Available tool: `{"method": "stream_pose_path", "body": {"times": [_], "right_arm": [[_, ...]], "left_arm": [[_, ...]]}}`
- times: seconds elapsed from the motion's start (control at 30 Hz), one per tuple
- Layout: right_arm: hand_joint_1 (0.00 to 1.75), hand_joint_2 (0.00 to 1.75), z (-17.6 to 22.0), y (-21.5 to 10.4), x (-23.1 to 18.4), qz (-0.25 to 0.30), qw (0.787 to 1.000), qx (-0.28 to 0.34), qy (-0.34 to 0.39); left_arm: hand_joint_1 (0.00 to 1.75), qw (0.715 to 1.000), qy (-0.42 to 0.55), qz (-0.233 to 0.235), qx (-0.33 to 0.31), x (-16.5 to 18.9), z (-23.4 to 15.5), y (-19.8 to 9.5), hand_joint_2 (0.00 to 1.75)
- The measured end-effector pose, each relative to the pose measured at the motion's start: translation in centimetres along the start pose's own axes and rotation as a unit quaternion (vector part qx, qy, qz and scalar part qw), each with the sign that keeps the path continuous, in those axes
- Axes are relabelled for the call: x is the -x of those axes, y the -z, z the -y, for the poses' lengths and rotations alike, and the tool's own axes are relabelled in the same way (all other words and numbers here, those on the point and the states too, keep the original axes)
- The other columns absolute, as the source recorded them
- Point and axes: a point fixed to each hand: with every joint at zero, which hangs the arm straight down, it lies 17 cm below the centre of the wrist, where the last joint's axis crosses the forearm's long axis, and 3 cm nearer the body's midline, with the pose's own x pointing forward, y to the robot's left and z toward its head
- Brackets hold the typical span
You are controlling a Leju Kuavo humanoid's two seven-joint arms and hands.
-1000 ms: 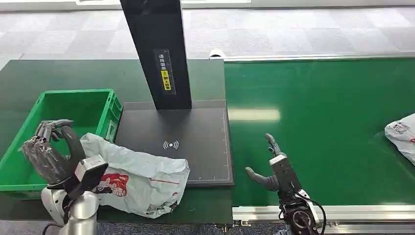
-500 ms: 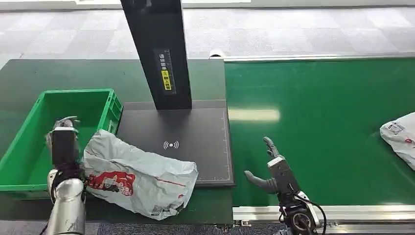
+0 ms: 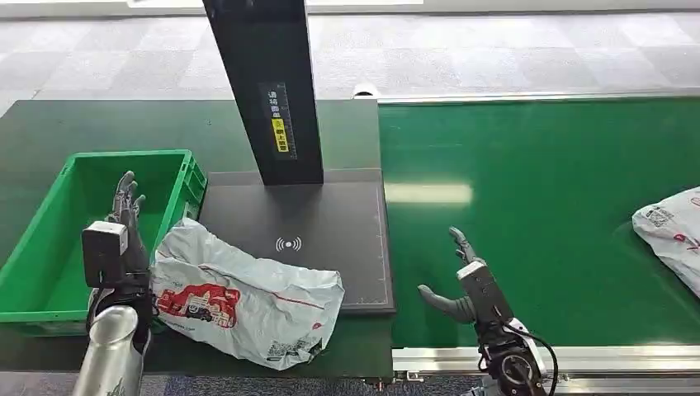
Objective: Moved the parcel from conveyor to table for the left to box.
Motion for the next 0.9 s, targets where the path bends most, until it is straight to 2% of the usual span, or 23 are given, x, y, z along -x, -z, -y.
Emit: {"method": "stream_pose_path", "body": {"times": [0.13, 0.2, 0.27, 0.37, 0.4, 0.43, 0.53, 0.7, 0.8, 0.9], "right_arm": [[0.00, 1.75, 0.0, 0.0, 0.0, 0.000, 1.000, 0.000, 0.000], [0.00, 1.75, 0.1, 0.0, 0.0, 0.001, 1.000, 0.000, 0.001], [0.00, 1.75, 0.3, 0.1, -0.1, 0.003, 1.000, 0.001, 0.004], [0.00, 1.75, 0.3, 0.2, -0.3, 0.005, 1.000, -0.001, 0.005], [0.00, 1.75, 0.3, 0.2, -0.2, 0.005, 1.000, 0.000, 0.005], [0.00, 1.75, 0.4, 0.2, -0.2, 0.005, 1.000, 0.001, 0.003], [0.00, 1.75, 0.3, 0.0, -0.1, 0.003, 1.000, 0.003, 0.000], [0.00, 1.75, 0.0, -0.8, 0.4, -0.005, 1.000, 0.001, -0.008], [0.00, 1.75, 0.0, -1.3, 0.5, -0.007, 1.000, -0.001, -0.009], [0.00, 1.75, 0.0, -1.3, 0.5, -0.007, 1.000, -0.001, -0.009]], "left_arm": [[0.00, 1.000, -0.004, 0.005, 0.000, -0.2, -0.1, 0.0, 0.00], [0.00, 0.997, -0.049, 0.057, -0.014, -2.3, -1.0, -0.3, 0.00], [0.00, 0.987, -0.079, 0.116, -0.080, -5.3, -4.4, -0.4, 0.00], [0.00, 0.963, -0.061, 0.157, -0.208, -8.6, -11.4, -1.1, 0.00], [0.00, 0.957, -0.059, 0.170, -0.229, -9.7, -12.9, -1.5, 0.00], [0.00, 0.952, -0.059, 0.182, -0.237, -10.7, -13.7, -1.9, 1.75], [0.00, 0.948, -0.056, 0.215, -0.228, -13.3, -14.0, -2.9, 1.75], [0.00, 0.960, -0.107, 0.254, -0.043, -16.4, -6.8, -4.8, 1.75], [0.00, 0.961, -0.091, 0.260, -0.011, -17.1, -5.3, -5.7, 1.75], [0.00, 0.961, -0.091, 0.260, -0.011, -17.1, -5.3, -5.7, 1.75]]}}
